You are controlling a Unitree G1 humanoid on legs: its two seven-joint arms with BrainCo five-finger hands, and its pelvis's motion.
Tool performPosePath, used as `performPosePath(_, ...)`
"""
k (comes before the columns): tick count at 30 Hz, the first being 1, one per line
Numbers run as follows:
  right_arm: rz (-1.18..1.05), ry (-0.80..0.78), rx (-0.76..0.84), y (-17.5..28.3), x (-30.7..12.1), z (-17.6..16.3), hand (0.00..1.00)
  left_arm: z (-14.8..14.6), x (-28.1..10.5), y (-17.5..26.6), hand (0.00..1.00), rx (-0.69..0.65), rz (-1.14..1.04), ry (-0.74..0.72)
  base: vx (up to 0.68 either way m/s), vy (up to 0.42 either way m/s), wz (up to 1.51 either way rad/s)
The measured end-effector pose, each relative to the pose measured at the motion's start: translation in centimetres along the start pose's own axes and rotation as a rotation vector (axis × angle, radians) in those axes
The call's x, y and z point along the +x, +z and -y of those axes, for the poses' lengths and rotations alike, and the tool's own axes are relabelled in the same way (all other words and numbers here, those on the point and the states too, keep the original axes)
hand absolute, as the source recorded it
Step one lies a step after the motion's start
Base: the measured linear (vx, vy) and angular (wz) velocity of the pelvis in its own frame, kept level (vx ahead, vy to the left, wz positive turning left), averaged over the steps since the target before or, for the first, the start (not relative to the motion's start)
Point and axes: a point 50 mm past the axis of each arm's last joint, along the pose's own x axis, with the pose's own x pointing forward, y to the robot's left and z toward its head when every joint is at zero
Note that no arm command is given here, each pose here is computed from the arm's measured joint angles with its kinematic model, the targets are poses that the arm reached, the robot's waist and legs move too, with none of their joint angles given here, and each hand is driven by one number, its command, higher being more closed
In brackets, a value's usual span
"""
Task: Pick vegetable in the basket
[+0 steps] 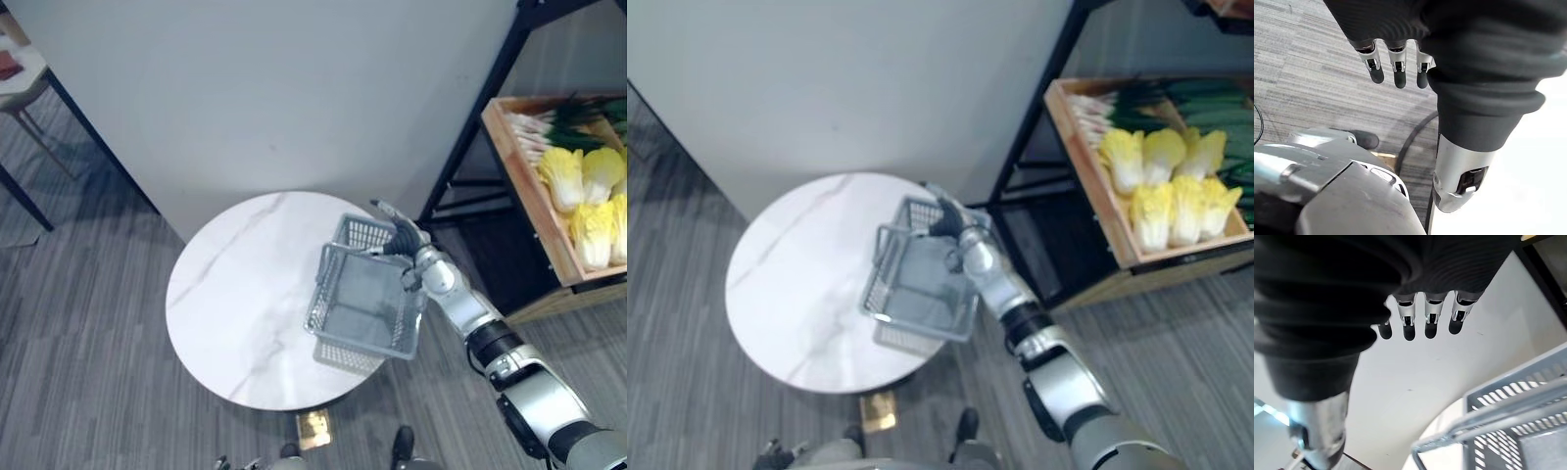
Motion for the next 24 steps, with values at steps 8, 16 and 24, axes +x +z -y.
performPosePath(8,-0.07,-0.043,0.001,-0.4,1.2,1.7,0.0,1.0,0.3,1.3,0.0,0.0,0.034,-0.02,-0.05,-0.025,0.06)
performPosePath(16,-0.045,-0.078,-0.063,0.7,2.0,2.9,0.0,1.7,0.4,1.9,0.0,0.027,0.053,-0.035,-0.05,-0.008,0.01)
performPosePath(24,-0.043,-0.136,-0.077,1.1,2.4,4.4,0.0,2.0,0.4,2.2,0.0,0.005,0.065,-0.04,-0.01,-0.002,0.04)
